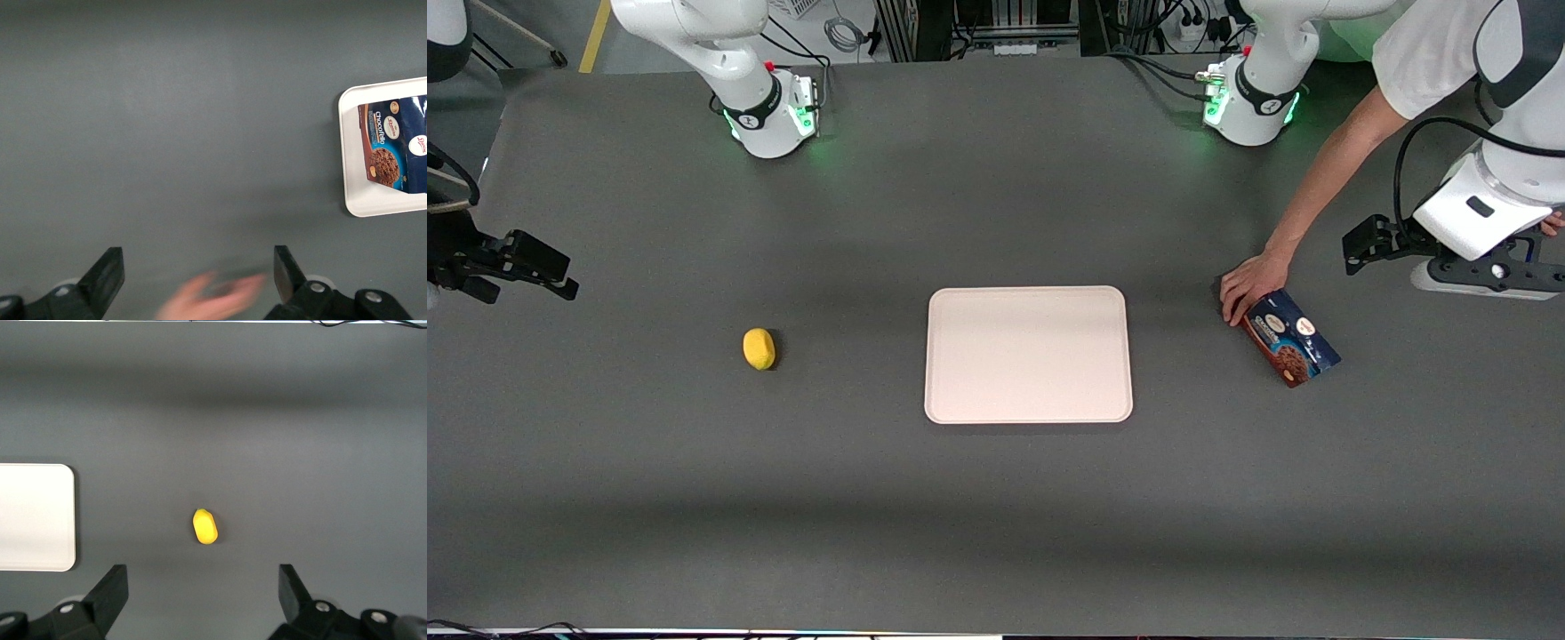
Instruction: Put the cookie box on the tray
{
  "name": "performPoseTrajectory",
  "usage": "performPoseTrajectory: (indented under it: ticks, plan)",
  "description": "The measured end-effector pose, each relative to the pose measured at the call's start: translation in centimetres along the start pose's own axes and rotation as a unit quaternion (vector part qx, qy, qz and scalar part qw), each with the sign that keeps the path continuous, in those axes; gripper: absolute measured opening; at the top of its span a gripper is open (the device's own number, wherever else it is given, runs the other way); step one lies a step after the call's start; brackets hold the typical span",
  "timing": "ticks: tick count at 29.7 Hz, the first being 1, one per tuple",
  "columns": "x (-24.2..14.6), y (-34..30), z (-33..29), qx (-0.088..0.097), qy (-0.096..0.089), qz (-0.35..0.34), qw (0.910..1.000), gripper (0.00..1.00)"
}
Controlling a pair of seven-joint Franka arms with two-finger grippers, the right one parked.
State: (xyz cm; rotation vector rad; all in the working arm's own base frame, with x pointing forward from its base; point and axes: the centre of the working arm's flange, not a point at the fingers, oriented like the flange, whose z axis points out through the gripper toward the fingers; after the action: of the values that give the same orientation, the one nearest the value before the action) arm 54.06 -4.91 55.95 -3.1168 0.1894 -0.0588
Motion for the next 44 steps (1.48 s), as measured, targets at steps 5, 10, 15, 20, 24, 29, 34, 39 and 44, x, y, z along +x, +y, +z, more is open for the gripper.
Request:
performPoseTrajectory:
  ticks: [5,10,15,20,24,29,34,39,44]
  plan:
    - [0.00,0.00,0.00,0.000,0.000,0.000,1.0000,1.00]
    - [0.00,0.00,0.00,0.000,0.000,0.000,1.0000,1.00]
    - [0.00,0.00,0.00,0.000,0.000,0.000,1.0000,1.00]
    - [0.00,0.00,0.00,0.000,0.000,0.000,1.0000,1.00]
    - [0.00,0.00,0.00,0.000,0.000,0.000,1.0000,1.00]
    - [0.00,0.00,0.00,0.000,0.000,0.000,1.0000,1.00]
    - [0.00,0.00,0.00,0.000,0.000,0.000,1.0000,1.00]
    - [0.01,0.00,0.00,0.000,0.000,0.000,1.0000,1.00]
    - [0.10,0.10,-0.32,0.006,0.004,0.006,1.0000,1.00]
